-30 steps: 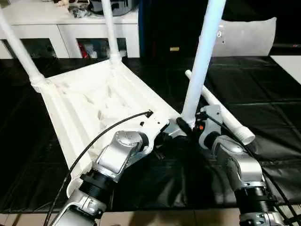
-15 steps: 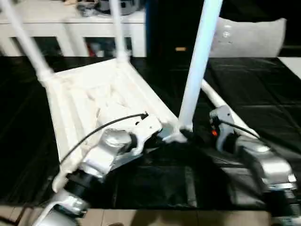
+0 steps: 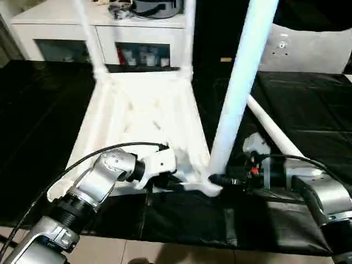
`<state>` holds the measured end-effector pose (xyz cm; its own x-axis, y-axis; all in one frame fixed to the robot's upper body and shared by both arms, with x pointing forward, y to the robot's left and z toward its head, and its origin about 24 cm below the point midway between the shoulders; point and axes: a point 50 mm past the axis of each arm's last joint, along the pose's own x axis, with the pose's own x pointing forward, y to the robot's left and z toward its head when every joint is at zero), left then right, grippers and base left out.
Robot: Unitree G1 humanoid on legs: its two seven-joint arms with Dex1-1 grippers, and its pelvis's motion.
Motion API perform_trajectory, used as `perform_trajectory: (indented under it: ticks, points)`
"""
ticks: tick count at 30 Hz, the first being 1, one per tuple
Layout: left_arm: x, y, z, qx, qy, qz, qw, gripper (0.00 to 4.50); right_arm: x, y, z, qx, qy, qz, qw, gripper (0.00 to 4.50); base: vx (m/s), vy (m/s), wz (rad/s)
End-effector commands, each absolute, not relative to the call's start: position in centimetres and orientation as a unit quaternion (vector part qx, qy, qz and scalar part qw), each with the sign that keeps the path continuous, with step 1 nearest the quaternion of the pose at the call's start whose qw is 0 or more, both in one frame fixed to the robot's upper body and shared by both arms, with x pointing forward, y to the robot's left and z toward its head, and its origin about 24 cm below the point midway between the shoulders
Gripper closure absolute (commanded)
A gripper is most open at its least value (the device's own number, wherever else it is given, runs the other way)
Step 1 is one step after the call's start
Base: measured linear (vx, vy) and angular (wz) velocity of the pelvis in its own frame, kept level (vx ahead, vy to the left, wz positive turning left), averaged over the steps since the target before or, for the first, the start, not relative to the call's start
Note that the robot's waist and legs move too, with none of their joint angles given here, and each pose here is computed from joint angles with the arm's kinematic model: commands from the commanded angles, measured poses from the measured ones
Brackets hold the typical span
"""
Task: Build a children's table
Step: Rotate leg to tighten
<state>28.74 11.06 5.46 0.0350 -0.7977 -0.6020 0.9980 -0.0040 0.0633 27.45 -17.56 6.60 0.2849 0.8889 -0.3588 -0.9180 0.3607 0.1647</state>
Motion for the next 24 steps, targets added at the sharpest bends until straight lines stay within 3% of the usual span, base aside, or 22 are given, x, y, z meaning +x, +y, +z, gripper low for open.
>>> perform_trajectory:
  ticks: [1,11,17,24]
  points:
    - [28.2,10.5,5.1,0.255,0.211,-0.691,0.642,4.50,27.7,-17.5,7.2,-0.041,0.187,0.571,0.798,1.45,0.000,0.000,0.00]
    - [28.2,10.5,5.0,0.251,0.210,-0.694,0.641,4.50,26.9,-17.4,6.7,-0.018,0.204,0.589,0.782,2.16,0.000,0.000,0.00]
    - [28.4,10.0,5.0,0.228,0.209,-0.675,0.670,4.50,26.3,-16.7,6.3,-0.005,0.203,0.581,0.788,2.34,0.000,0.000,0.00]
    - [29.6,7.5,5.8,0.140,0.206,-0.586,0.771,4.50,28.2,-15.6,4.8,0.031,0.210,0.417,0.884,2.41,0.000,0.000,0.00]
